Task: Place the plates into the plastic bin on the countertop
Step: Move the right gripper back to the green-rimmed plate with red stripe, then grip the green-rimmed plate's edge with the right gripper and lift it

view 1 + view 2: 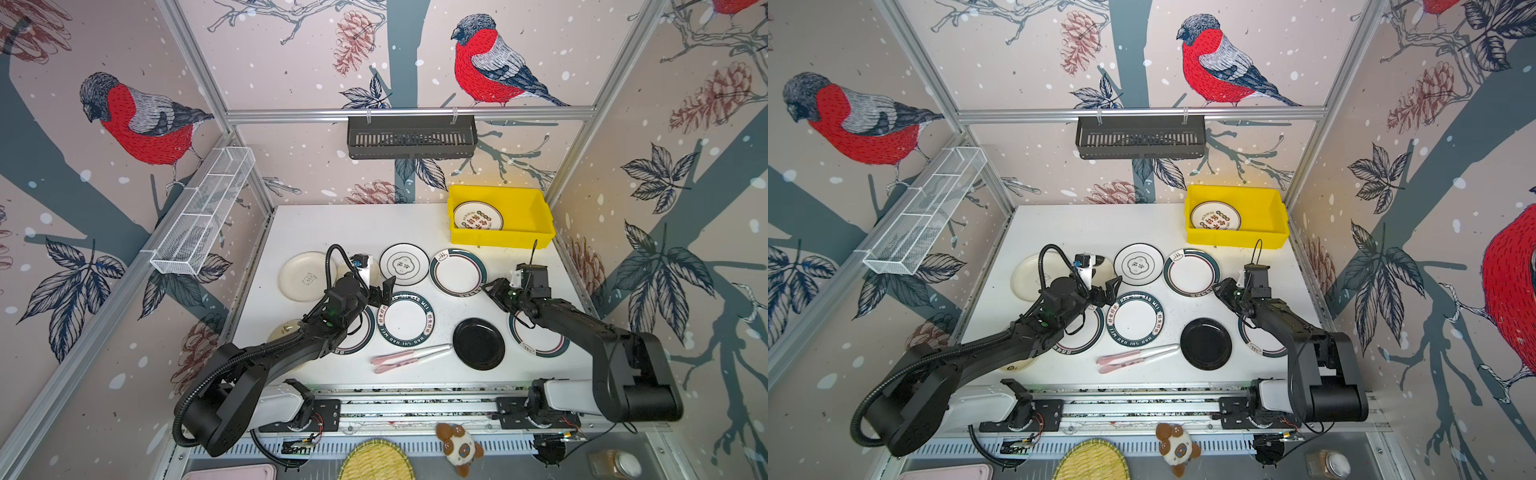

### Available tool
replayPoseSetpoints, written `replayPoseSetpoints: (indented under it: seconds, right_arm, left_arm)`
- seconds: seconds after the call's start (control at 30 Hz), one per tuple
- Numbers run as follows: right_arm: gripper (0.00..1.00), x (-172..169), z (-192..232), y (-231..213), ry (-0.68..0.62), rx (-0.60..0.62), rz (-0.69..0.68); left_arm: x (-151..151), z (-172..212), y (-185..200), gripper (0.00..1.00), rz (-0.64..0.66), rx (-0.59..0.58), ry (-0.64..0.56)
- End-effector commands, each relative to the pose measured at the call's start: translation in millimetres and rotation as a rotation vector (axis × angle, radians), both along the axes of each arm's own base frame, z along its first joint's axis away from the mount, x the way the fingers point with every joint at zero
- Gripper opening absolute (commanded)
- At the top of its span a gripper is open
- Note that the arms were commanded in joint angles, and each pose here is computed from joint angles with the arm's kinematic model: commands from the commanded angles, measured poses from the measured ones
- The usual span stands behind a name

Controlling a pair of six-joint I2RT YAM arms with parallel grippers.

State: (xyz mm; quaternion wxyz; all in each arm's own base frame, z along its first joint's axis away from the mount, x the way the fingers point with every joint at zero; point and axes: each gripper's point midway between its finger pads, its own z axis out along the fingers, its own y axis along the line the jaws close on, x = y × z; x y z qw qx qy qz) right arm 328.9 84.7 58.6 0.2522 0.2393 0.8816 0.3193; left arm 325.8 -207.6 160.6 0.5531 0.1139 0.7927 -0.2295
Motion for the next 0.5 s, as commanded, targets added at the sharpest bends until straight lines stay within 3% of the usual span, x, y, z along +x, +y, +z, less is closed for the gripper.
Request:
replayPoseSetpoints:
  seconds: [0.0, 0.47]
  right_arm:
    - [0.42, 12.4, 6.5, 8.1, -0.056, 0.065, 0.014]
    - [0.37, 19.8, -8.1, 5.4, -0.102, 0.107, -0.024]
  left_arm:
    - [1.4, 10.9, -2.0, 0.98, -0.002, -0.036, -0.032]
    - [-0.9, 17.8, -1.4, 0.98, -0.006, -0.048, -0.043]
